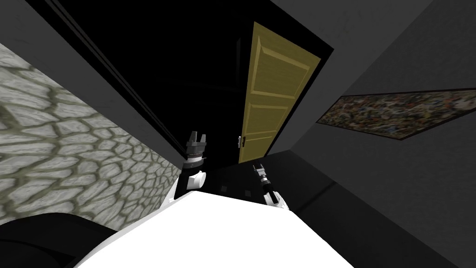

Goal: Pull the door open

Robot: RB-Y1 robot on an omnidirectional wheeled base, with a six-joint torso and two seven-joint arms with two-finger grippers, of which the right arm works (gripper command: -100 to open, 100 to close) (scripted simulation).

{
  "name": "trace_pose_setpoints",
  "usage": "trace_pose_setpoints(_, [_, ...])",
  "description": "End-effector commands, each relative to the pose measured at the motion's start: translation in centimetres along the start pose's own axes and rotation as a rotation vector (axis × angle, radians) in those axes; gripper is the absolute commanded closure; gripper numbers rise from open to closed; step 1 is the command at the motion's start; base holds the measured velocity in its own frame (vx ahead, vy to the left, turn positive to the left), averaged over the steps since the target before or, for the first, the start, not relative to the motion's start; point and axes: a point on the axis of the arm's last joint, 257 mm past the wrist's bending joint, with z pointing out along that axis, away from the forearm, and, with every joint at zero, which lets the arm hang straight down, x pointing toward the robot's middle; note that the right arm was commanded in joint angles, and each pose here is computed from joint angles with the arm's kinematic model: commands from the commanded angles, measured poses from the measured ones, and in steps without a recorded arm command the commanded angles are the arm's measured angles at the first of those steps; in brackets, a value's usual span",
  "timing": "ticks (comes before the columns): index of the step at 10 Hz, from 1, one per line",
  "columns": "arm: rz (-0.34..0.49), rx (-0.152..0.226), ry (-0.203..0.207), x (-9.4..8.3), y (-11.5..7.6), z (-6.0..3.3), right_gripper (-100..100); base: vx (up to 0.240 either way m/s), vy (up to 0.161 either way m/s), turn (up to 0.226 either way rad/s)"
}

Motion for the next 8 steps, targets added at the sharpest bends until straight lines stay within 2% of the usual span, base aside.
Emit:
trace_pose_setpoints(1, [-0.008, 0.045, 0.03, 1.2, -1.8, -1.22, -100, -0.145, -0.014, 0.061])
trace_pose_setpoints(4, [-0.021, 0.113, 0.071, 2.7, -4.6, -3.16, -100, -0.083, -0.017, 0.056])
trace_pose_setpoints(8, [-0.037, 0.216, 0.127, 4.8, -8.4, -6.04, -100, -0.022, -0.01, 0.08])
